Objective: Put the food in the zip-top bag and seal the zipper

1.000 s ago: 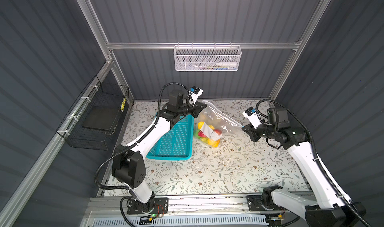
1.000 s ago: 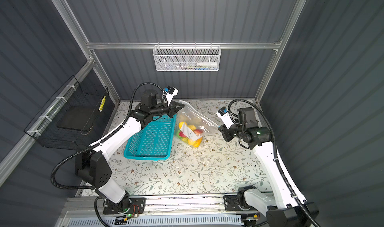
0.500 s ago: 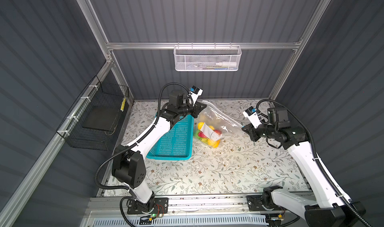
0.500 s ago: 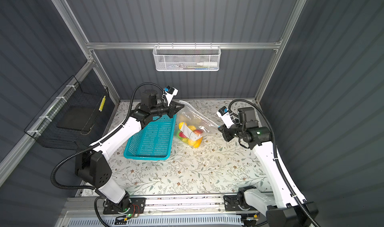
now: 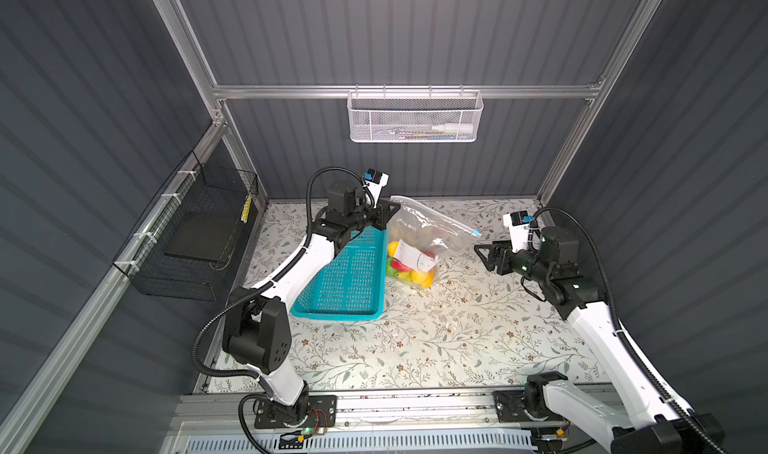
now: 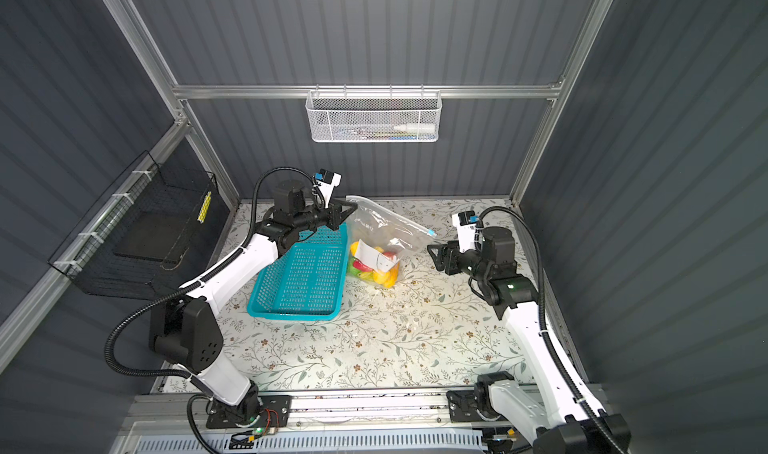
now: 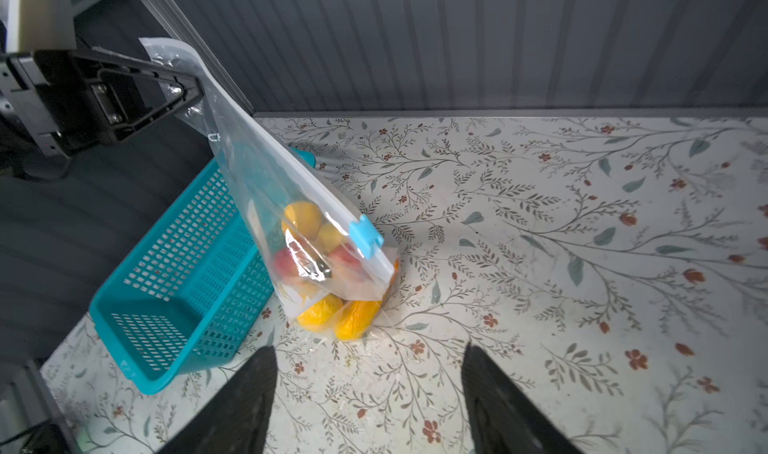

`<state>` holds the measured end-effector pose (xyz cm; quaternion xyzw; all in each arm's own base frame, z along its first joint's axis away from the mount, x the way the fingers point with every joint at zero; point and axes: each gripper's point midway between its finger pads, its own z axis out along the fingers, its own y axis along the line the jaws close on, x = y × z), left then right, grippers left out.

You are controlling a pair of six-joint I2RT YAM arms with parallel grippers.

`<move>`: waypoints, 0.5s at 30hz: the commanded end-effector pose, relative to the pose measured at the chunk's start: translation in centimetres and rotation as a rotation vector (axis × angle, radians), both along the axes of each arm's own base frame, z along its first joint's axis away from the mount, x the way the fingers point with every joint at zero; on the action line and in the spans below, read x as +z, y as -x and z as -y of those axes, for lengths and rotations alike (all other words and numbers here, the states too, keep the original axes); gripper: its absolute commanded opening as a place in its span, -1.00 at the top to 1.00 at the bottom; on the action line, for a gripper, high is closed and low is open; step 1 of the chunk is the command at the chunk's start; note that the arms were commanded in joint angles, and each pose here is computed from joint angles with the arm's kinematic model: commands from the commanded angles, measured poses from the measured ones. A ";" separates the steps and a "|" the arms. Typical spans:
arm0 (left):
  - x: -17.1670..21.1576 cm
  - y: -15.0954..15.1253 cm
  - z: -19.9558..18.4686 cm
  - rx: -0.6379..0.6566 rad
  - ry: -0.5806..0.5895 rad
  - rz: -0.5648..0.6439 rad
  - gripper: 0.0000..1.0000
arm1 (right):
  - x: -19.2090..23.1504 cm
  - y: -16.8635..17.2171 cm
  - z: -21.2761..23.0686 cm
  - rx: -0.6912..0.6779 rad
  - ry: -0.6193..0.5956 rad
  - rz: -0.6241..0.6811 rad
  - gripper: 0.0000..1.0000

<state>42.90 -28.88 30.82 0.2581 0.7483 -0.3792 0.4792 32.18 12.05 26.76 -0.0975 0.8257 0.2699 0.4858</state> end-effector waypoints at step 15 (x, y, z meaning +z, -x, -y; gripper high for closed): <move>-0.5 1.3 1.2 -0.017 0.017 -0.025 1.00 | -1.8 -3.9 -4.8 0.058 -0.277 -0.021 0.34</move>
